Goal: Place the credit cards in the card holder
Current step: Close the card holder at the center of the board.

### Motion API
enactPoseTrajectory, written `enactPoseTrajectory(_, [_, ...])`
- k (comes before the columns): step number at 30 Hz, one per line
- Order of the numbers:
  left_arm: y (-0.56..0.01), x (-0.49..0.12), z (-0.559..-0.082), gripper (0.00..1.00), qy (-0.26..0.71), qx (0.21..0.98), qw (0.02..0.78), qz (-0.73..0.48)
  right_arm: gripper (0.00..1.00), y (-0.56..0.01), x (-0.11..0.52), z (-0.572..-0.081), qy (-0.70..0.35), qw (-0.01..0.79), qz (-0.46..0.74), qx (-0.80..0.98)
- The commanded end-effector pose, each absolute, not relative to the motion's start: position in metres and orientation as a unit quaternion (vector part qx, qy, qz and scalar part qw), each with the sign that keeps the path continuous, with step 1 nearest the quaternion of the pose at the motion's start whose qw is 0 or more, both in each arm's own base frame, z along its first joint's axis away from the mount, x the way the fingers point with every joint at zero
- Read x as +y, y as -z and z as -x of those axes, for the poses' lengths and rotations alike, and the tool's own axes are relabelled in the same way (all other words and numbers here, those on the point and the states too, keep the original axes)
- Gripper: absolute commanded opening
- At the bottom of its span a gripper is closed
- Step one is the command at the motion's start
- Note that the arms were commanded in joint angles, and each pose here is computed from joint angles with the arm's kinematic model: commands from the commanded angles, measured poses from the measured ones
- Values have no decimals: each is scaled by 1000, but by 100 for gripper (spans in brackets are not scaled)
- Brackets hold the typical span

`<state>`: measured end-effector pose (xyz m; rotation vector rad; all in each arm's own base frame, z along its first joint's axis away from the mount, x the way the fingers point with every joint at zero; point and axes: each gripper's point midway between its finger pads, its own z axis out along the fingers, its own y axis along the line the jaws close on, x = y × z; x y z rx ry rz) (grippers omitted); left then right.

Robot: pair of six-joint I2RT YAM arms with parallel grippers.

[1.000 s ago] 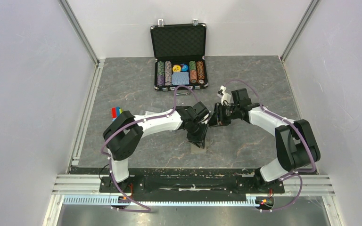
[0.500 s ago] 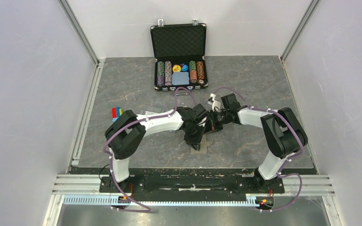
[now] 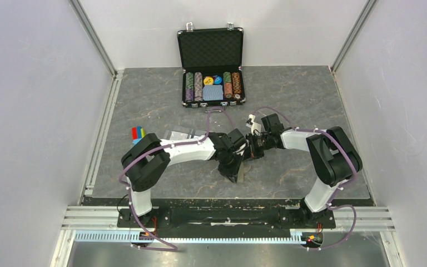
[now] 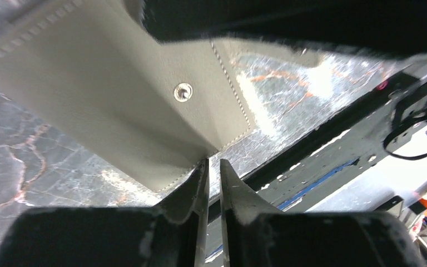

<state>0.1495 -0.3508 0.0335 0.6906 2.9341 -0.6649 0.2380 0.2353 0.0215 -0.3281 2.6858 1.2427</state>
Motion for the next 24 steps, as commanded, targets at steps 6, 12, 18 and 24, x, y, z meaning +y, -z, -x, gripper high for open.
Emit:
enactPoseTrajectory(6, [-4, -312, -146, 10, 123, 967, 25, -221, 3, 4, 207, -225, -338, 64, 69, 937])
enactPoseTrajectory(12, [2, -310, -183, 5, 140, 974, 38, -173, 3, -7, 209, -216, -360, 53, 61, 929])
enactPoseTrajectory(18, [-4, -320, -217, 8, 146, 972, 40, -178, 3, -15, 213, -218, -374, 56, 65, 924])
enactPoseTrajectory(24, [-37, -330, -221, 26, 174, 964, 63, -192, 3, -10, 213, -225, -366, 58, 69, 926])
